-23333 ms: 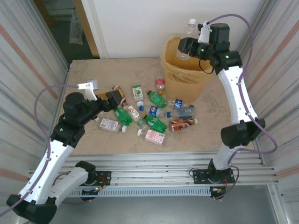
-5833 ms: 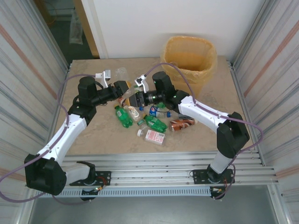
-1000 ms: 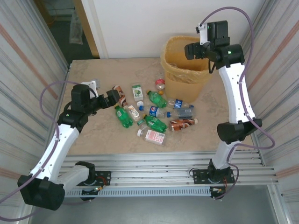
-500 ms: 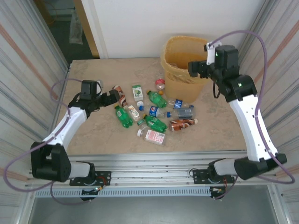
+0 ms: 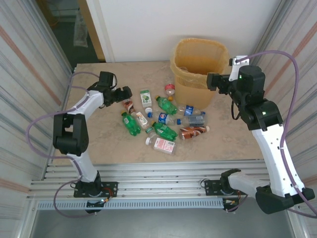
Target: Put the plastic bottles in the bin
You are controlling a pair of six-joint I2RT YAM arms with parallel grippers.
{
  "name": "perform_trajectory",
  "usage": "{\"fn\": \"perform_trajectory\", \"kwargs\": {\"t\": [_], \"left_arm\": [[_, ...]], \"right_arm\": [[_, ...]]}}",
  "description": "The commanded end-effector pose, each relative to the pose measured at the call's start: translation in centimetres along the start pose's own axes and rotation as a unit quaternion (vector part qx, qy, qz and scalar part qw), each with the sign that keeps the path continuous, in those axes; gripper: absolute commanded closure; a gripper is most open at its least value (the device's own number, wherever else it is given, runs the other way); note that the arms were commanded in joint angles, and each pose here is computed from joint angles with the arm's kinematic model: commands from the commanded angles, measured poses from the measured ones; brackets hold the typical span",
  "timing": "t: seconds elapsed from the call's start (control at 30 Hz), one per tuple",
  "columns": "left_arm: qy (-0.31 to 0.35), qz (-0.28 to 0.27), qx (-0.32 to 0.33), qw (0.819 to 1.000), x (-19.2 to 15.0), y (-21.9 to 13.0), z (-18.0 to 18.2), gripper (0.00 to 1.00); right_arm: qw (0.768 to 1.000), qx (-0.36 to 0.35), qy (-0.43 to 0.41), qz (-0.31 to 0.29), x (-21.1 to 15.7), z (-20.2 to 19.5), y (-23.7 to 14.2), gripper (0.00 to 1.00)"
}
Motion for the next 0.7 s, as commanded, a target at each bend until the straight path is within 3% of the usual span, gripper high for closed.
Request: {"fn": "perform_trajectory", "kwargs": {"t": [0.0,0.67], "left_arm": [[-0.002,0.003,0.031,1.000,1.1,0.3,-0.1,0.04],[-0.030,0.065,0.082,0.994,0.2,6.6,-0.1,0.17]], "right_arm": [[1.000,-0.001,0.019,0.012,-0.9,-0.1,0.2,0.02],[0.999,0.016,0.032,0.041,-2.7,0.4,1.4,0.02]]}}
Point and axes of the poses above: each hand's point on the last joint's axis, 136 mm out from that joint toward the fingers, its own y axis out along the fingers, its own z axis along the line the jaws close on, x = y × z, the point moved 5 cm from there along -y, back along the fingers, and after that the axes turned 5 degrees about y, right-handed, at the moved point
